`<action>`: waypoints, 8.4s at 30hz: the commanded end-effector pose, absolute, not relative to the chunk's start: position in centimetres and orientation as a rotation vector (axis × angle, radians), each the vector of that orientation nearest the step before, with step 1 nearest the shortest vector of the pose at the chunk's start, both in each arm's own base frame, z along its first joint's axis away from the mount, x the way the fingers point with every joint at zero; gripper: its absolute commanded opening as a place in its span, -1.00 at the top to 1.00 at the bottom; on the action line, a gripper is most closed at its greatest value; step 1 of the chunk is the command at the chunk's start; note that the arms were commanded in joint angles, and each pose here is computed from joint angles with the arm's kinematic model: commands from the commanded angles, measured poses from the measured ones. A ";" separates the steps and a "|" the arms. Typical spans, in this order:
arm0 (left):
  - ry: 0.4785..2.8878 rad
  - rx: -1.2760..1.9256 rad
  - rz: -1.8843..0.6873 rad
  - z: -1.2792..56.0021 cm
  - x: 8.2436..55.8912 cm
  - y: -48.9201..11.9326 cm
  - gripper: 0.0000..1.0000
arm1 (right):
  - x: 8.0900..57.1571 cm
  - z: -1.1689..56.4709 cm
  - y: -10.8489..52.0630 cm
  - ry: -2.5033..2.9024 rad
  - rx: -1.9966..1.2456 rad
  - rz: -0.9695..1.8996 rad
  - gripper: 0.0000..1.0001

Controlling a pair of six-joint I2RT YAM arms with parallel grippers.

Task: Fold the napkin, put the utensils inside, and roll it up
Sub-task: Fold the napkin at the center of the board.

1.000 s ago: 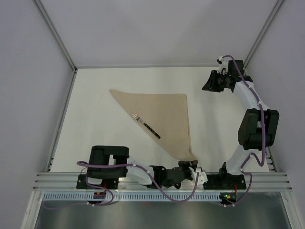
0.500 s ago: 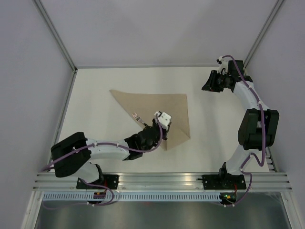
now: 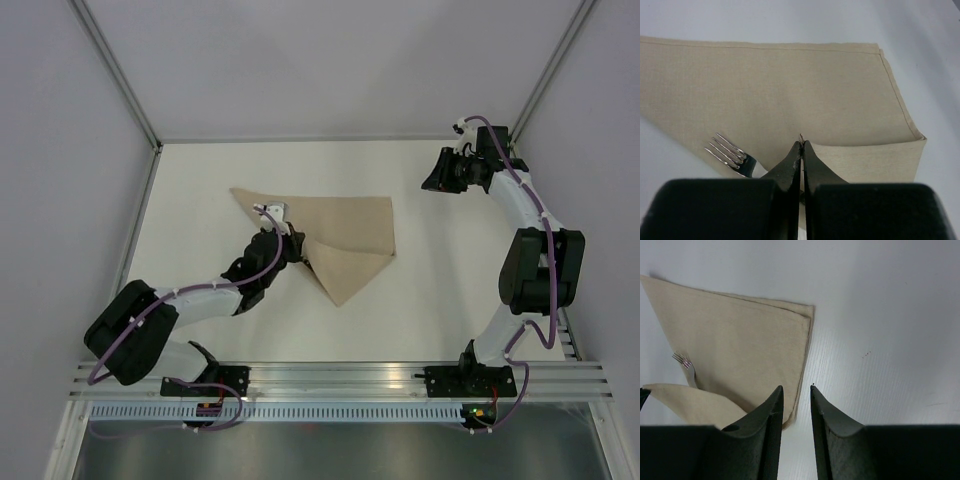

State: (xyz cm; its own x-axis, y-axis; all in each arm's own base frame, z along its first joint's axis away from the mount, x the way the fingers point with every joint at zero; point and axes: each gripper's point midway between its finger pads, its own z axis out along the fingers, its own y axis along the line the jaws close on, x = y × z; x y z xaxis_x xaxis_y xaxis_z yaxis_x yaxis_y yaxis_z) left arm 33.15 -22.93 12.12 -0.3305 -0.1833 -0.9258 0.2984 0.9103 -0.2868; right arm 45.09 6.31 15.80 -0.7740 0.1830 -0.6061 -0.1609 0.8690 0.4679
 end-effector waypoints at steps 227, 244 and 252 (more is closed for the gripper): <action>2.142 1.055 -1.058 5.7 24.2 -29.2 0.43 | 43.0 11.7 17.3 2.490 -0.440 0.559 0.39; 2.087 1.008 -0.993 7.9 25.8 -29.8 0.42 | 42.6 10.8 17.1 2.521 -0.445 0.532 0.40; 2.046 0.530 -0.589 15.7 37.9 -24.9 0.43 | 38.6 8.6 15.2 2.618 -0.539 0.436 0.39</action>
State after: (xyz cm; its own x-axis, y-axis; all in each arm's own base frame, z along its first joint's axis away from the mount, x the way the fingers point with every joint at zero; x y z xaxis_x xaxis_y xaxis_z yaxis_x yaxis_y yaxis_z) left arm 31.59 -28.02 10.74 -0.5377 0.2837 -0.7940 0.7403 0.6095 -0.2836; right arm 41.26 16.41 9.18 -0.8198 -0.2422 -0.5189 -0.4236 0.8662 0.2651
